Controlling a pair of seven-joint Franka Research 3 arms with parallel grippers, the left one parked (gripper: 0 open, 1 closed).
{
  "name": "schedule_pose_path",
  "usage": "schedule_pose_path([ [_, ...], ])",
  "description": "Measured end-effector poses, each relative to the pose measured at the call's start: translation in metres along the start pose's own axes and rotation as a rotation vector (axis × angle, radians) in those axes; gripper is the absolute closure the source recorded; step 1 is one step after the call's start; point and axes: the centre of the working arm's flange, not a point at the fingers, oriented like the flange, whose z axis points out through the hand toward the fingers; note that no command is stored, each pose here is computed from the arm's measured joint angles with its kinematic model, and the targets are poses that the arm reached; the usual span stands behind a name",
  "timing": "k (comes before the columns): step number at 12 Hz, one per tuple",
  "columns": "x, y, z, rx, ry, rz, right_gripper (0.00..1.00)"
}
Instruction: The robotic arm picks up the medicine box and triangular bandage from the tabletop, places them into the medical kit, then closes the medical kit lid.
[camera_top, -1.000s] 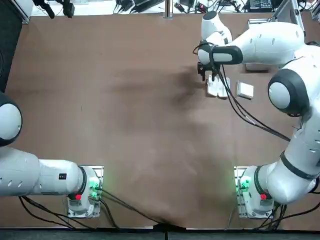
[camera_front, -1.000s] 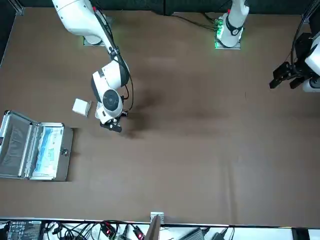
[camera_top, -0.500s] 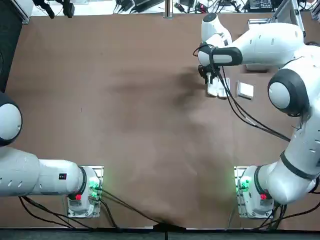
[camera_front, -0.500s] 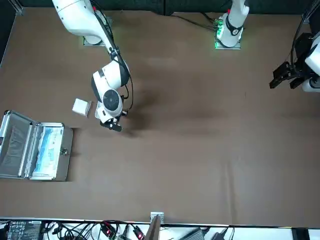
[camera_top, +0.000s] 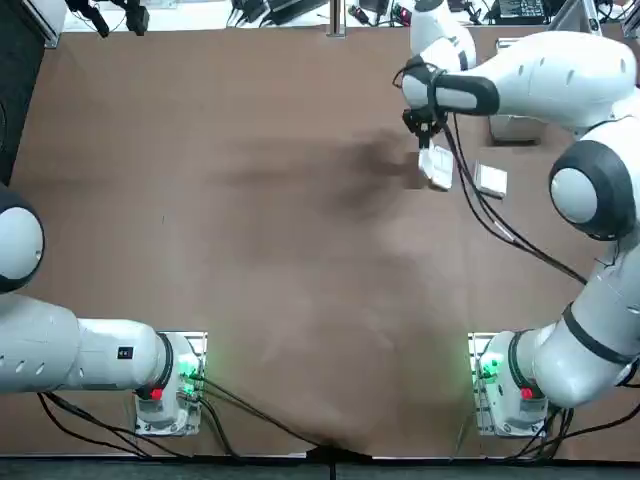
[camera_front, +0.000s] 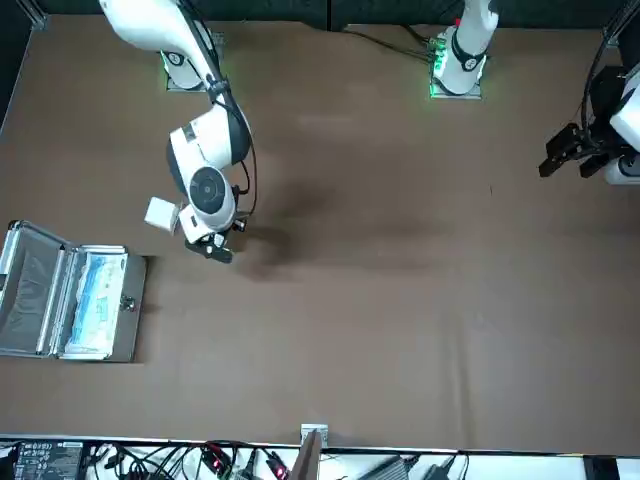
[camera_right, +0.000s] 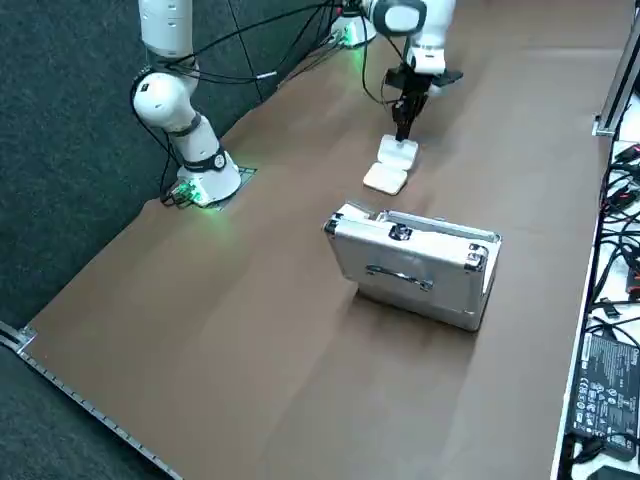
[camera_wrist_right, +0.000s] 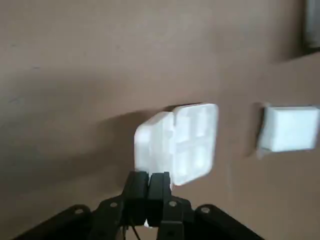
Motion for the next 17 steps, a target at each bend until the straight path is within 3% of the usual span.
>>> schedule_pose_path([
  [6, 0.021, 0.040, -0.074, -0.125, 0.042, 0.031, 0.98],
  [11, 0.050, 0.088, -0.120, -0.244, 0.105, -0.030, 0.98],
  [16, 0.096, 0.165, -0.119, -0.415, 0.134, -0.101, 0.98],
  [17, 0.111, 0.184, -0.108, -0.487, 0.136, -0.104, 0.98],
])
